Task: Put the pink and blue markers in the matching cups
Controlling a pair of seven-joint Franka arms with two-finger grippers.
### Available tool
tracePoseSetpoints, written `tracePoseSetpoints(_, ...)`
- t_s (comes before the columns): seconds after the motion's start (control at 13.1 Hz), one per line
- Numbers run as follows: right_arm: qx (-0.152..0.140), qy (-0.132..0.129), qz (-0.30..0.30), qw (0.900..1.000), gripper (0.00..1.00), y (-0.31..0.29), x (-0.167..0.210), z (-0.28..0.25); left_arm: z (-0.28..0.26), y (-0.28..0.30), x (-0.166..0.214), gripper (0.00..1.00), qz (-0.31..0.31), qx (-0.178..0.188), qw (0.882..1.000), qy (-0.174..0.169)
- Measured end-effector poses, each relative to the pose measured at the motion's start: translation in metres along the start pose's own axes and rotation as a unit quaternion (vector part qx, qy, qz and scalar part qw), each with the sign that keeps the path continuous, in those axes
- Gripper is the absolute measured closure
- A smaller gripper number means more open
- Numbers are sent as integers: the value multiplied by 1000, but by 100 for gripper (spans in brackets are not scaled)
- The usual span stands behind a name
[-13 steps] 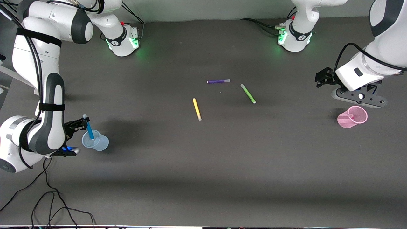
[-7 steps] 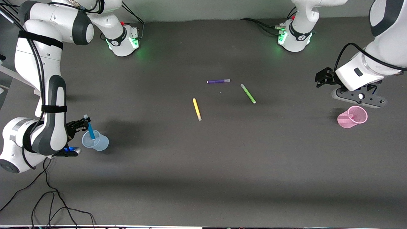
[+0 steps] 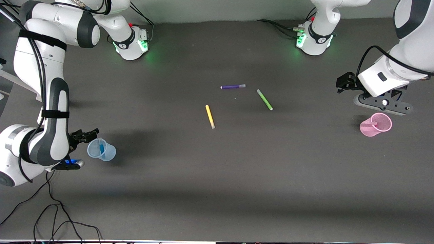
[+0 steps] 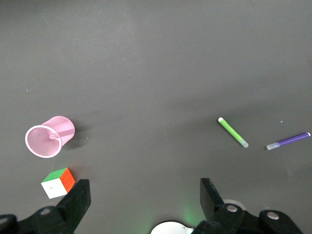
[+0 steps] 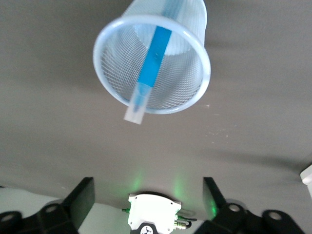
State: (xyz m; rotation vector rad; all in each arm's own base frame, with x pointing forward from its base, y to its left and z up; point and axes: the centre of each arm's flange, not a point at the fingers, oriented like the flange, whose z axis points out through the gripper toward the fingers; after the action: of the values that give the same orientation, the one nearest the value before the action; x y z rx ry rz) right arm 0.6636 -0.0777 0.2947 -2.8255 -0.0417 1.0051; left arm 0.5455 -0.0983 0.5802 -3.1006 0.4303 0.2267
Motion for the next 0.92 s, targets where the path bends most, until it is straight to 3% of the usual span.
tracePoseSetpoints(0.23, -28, 30, -2, 999, 0, -24, -18, -35, 1, 0, 1, 0, 0, 0, 1000, -1)
tracePoseSetpoints(0.46, -70, 86, 23, 994, 0, -81, -72, -93, 1, 0, 1, 0, 0, 0, 1000, -1)
tracePoseSetpoints(0.92, -65, 189, 60, 978, 0, -92, -155, -148, 2, -1, 1, 0, 0, 0, 1000, -2)
